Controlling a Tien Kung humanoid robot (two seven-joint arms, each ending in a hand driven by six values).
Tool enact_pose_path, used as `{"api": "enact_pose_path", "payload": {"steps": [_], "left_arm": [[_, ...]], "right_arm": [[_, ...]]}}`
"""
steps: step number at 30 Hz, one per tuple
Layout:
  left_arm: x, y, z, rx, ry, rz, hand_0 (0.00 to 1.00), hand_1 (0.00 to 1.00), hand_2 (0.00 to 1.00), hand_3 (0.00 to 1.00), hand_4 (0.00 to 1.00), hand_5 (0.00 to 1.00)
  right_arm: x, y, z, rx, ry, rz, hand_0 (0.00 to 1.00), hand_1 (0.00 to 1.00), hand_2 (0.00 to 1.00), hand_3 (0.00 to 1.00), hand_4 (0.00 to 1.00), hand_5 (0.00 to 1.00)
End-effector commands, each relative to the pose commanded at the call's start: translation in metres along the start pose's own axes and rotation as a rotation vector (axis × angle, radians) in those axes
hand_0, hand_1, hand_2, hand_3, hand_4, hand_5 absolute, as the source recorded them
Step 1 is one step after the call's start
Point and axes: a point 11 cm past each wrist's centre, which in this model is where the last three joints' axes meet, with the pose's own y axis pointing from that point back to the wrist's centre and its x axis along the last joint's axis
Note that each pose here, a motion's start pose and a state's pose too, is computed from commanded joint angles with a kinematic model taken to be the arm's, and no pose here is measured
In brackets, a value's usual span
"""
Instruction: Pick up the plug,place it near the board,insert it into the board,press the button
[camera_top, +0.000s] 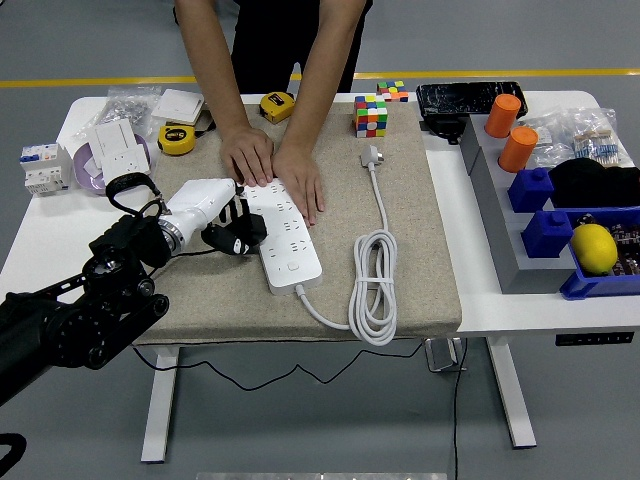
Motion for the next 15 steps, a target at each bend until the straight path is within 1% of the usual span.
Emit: {"api": "enact_pose_path", "payload": {"steps": [3, 4, 9, 10, 15], "left_arm": [[0.0001, -0.0003, -0.0003, 0.0, -0.001, -0.007, 0.348, 0.437, 0.386, 0.421, 0.705, 0.065], [-0.0002, -0.0003, -0.0006, 0.001, -0.002, -0.01, 0.357, 0.518, 0.547, 0.563, 0.819, 0.089], [-0.0038, 0.0006, -0.0019, 0.005, 0.005, -0.03, 0.357, 0.518, 0.547, 0.563, 0.819, 0.089], [-0.0044, 0.0007, -0.0018, 0.006, 0.006, -0.033, 0.481, 0.683, 0.71, 0.779, 0.953, 0.155], [-0.0067, 0.0011, -0.0022, 0.009, 0.014, -0.048, 0.481, 0.683, 0.71, 0.779, 0.953, 0.155]], "right_arm": [[0.0006, 0.0001, -0.0007, 0.002, -0.005, 0.001, 0.89, 0.653, 0.605, 0.581, 0.998, 0.645], [0.0007, 0.0001, -0.0007, 0.002, -0.006, 0.001, 0.898, 0.655, 0.606, 0.58, 0.998, 0.645], [-0.0014, -0.0002, 0.0026, -0.02, -0.001, -0.02, 0.898, 0.655, 0.606, 0.58, 0.998, 0.645], [-0.0017, -0.0002, 0.0032, -0.022, -0.001, -0.022, 0.946, 0.672, 0.608, 0.58, 0.998, 0.646], [-0.0031, -0.0003, 0.0042, -0.028, -0.002, -0.036, 0.946, 0.672, 0.608, 0.58, 0.998, 0.646]]}}
